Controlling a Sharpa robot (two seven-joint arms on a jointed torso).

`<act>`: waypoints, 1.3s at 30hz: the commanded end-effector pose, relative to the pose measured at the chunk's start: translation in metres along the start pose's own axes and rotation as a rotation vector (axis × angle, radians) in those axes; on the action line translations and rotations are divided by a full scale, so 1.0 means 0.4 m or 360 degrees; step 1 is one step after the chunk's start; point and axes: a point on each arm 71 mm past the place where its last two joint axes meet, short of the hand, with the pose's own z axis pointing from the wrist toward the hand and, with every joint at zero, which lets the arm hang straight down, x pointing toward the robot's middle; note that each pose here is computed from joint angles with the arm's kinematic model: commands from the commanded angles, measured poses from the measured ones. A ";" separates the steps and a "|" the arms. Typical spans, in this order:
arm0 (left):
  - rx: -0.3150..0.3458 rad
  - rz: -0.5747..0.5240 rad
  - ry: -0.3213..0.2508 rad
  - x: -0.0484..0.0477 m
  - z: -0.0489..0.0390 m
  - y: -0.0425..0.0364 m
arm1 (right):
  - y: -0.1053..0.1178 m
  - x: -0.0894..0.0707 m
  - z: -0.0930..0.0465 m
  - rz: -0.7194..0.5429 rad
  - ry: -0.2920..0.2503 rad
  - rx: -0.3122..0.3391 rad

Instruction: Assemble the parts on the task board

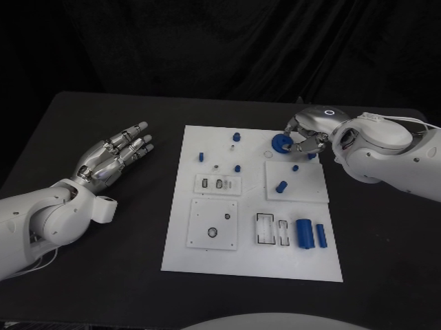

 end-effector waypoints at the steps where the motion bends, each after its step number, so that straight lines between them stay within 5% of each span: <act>1: 0.0211 -0.0017 0.0017 0.003 -0.002 -0.022 | -0.001 0.016 -0.007 -0.0072 -0.0008 0.0008; 19: 0.0204 -0.0020 0.0015 0.004 -0.008 -0.022 | 0.085 -0.066 -0.044 -0.0061 -0.0211 -0.0169; 39: 0.0203 -0.0041 0.0043 0.020 0.001 -0.018 | 0.245 -0.066 0.059 -0.0107 -0.0150 -0.0430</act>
